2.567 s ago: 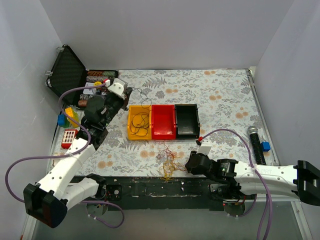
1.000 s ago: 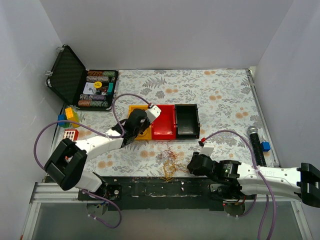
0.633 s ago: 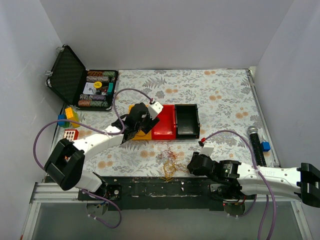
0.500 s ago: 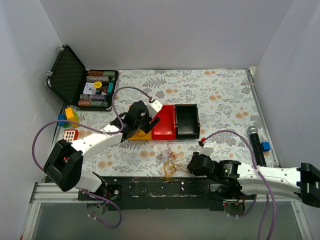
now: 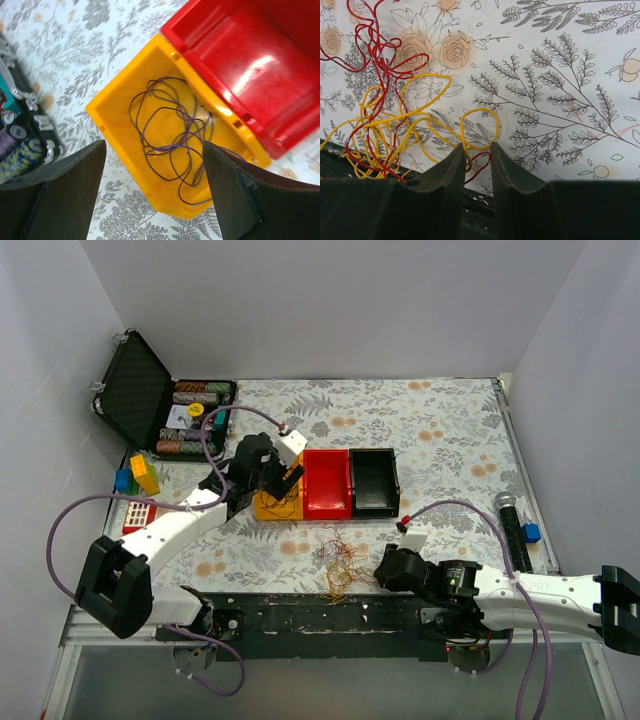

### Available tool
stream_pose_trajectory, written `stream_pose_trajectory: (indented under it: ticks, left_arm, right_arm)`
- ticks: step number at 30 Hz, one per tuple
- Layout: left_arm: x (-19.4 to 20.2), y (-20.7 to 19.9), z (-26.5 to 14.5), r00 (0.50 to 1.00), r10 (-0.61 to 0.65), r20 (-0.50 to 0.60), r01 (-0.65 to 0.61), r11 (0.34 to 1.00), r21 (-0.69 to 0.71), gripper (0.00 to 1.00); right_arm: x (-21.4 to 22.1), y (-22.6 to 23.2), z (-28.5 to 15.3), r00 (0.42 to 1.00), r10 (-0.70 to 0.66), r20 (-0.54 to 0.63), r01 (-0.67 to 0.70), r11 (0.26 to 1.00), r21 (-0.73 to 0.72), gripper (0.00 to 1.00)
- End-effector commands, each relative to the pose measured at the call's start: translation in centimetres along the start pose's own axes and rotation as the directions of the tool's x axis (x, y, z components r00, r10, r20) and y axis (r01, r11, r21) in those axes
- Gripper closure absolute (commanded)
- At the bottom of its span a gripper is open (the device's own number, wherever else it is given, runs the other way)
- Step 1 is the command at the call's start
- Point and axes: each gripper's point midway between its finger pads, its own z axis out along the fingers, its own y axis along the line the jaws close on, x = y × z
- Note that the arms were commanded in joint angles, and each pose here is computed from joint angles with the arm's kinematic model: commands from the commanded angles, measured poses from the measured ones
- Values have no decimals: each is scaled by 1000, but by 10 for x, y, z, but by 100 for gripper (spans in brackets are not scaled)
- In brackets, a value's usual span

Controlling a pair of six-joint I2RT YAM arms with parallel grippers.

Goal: Untangle the cables

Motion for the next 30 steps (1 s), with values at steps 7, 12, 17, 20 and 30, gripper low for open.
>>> stream_pose_trajectory:
  ticks: [7, 12, 17, 20, 30]
  left_arm:
    - [6, -70, -71, 972, 185, 142, -229, 870, 437, 17]
    - [13, -91, -91, 964, 195, 184, -262, 824, 502, 11]
    - [4, -151, -116, 952, 180, 249, -296, 755, 585, 2]
    - [4, -179, -115, 943, 184, 276, -320, 726, 608, 2]
    - [5, -200, -59, 903, 248, 351, -407, 757, 511, 26]
  right_arm:
    - [-3, 4, 1, 1000, -14, 15, 15, 1000, -15, 66]
    - [-1, 6, 1, 999, -31, 6, 31, 999, -30, 57]
    - [-13, 6, -4, 999, -34, 42, 34, 999, 4, 34]
    - [-22, 10, -8, 997, -32, 65, 32, 999, 2, 30]
    - [-30, 17, -19, 993, 64, 100, -55, 995, -88, 39]
